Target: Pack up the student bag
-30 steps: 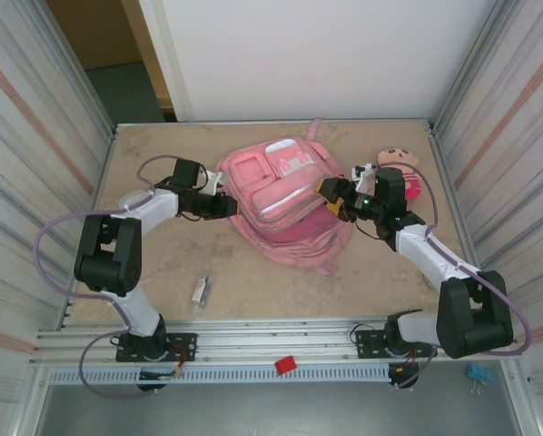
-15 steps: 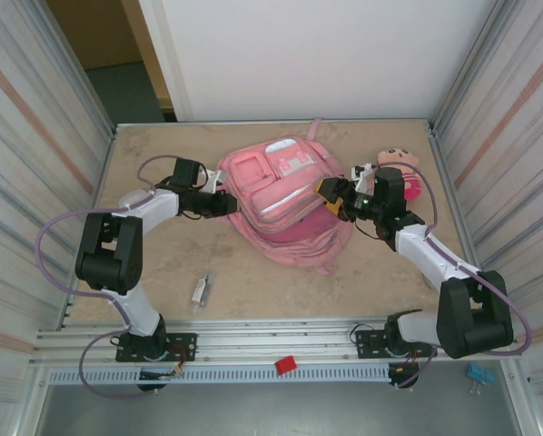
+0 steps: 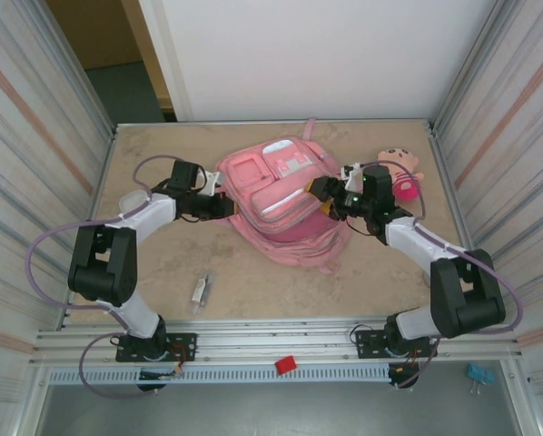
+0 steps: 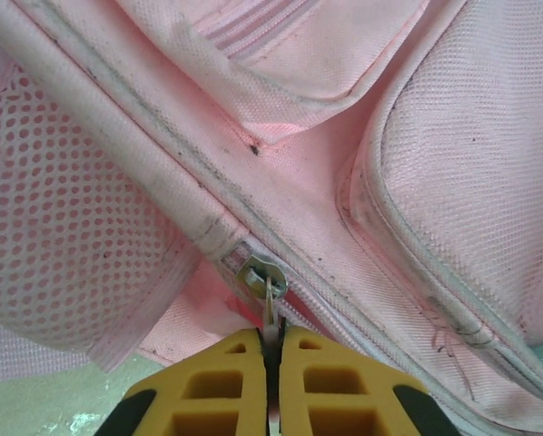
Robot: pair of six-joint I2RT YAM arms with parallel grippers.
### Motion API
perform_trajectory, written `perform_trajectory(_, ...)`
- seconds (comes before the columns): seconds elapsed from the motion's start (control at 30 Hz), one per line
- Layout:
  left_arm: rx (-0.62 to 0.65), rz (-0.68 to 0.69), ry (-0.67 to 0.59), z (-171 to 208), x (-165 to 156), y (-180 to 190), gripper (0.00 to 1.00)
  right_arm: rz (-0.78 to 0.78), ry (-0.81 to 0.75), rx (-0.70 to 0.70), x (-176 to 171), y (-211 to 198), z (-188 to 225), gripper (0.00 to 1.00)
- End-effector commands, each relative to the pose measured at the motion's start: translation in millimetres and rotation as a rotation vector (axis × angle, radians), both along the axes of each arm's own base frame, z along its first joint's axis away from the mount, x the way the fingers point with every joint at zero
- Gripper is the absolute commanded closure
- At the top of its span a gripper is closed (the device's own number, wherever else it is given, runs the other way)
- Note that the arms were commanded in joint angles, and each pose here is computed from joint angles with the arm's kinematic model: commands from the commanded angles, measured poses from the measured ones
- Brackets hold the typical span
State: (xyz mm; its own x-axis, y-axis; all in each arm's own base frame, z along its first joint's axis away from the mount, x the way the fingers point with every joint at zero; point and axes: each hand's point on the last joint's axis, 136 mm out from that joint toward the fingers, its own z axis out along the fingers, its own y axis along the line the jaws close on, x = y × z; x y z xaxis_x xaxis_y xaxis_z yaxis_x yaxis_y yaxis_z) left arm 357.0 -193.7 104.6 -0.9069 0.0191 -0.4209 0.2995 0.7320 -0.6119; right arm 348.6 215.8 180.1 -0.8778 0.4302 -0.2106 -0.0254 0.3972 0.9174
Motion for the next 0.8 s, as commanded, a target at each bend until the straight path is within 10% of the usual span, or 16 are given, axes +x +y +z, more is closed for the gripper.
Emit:
perform_trajectory(0.0, -0.037, -0.046, 0.004, 9, -10, -12, 0.92, 0.020, -0.048, 0.053, 9, 17, 17, 0.38)
perform_trajectory(0.27, -0.017, -0.126, -0.021, 17, -37, -25, 0.92, -0.083, -0.049, 0.043, 25, 19, 11, 0.81)
perform_trajectory(0.77, -0.055, -0.543, -0.109, 42, -128, -108, 0.87, -0.191, -0.081, 0.076, 32, 12, 18, 0.90)
